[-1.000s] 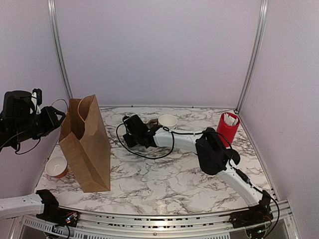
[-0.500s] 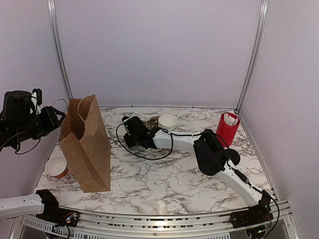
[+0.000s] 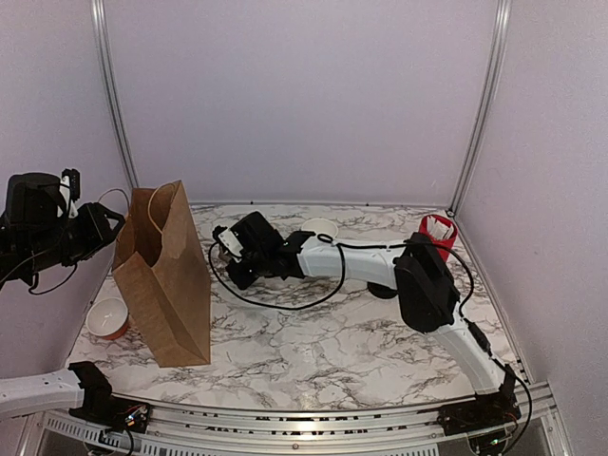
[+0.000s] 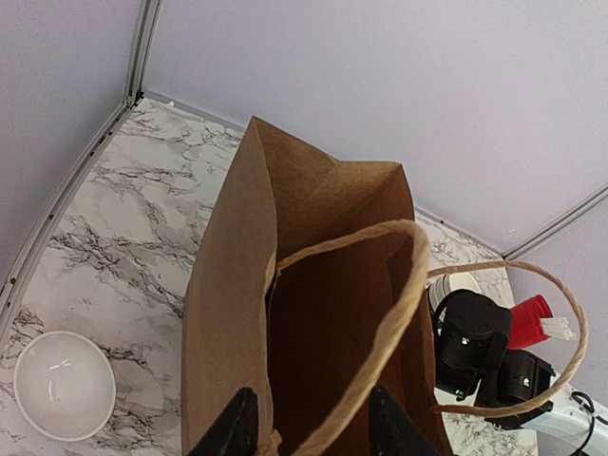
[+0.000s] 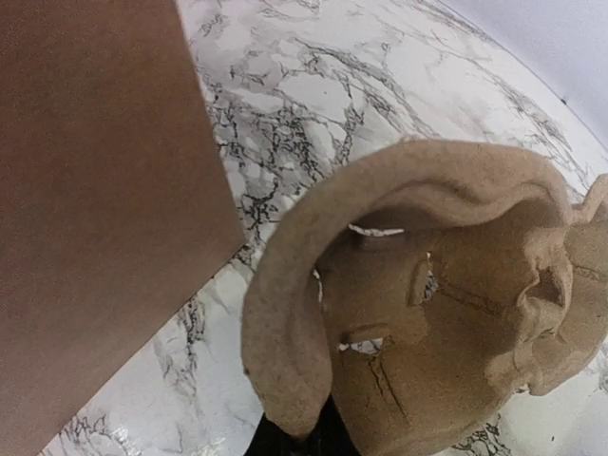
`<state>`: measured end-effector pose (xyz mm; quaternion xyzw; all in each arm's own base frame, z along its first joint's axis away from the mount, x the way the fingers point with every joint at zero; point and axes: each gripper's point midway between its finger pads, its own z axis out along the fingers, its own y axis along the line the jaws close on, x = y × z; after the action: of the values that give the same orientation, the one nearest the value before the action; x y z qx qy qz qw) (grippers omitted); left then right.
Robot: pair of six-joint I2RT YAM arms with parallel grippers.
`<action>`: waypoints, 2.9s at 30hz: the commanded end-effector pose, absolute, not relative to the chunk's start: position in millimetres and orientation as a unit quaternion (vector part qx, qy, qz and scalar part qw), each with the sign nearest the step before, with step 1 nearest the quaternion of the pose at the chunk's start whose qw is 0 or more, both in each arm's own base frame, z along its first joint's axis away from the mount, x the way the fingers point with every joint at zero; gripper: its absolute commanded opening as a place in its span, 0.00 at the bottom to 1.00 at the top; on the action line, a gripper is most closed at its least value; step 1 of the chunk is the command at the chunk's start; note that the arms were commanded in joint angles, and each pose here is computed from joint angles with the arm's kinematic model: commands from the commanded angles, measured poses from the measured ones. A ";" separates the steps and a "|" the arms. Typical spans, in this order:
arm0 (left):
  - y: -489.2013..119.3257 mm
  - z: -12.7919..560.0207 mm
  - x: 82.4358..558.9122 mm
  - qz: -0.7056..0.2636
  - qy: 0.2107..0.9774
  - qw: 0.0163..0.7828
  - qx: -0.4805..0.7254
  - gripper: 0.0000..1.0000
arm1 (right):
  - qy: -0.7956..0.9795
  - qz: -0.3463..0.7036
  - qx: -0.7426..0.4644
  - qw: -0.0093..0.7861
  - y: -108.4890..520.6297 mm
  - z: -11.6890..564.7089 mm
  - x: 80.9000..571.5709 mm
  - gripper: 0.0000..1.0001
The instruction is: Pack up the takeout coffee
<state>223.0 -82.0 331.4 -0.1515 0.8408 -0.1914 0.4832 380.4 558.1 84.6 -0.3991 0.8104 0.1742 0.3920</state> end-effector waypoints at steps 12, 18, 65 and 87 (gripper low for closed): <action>-71.6 374.0 224.0 -0.189 0.808 0.540 -0.144 0.41 | 0.804 0.132 -0.524 0.250 481.5 92.8 227.5 0.01; -67.7 383.9 223.3 -0.184 0.801 0.551 -0.145 0.47 | 0.816 0.118 -0.534 0.190 455.2 70.4 185.8 0.06; -29.4 374.2 210.5 -0.108 0.799 0.564 -0.181 0.66 | 0.818 0.114 -0.537 0.171 437.7 50.0 276.4 0.57; -63.5 329.4 225.1 -0.080 0.881 0.448 -0.128 0.86 | 0.823 0.122 -0.524 0.181 441.9 61.7 268.2 0.40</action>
<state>230.7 -67.0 325.2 -0.1326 0.8764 -0.0815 0.4557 270.3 434.1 44.7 -0.5309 0.8237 0.1132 0.1638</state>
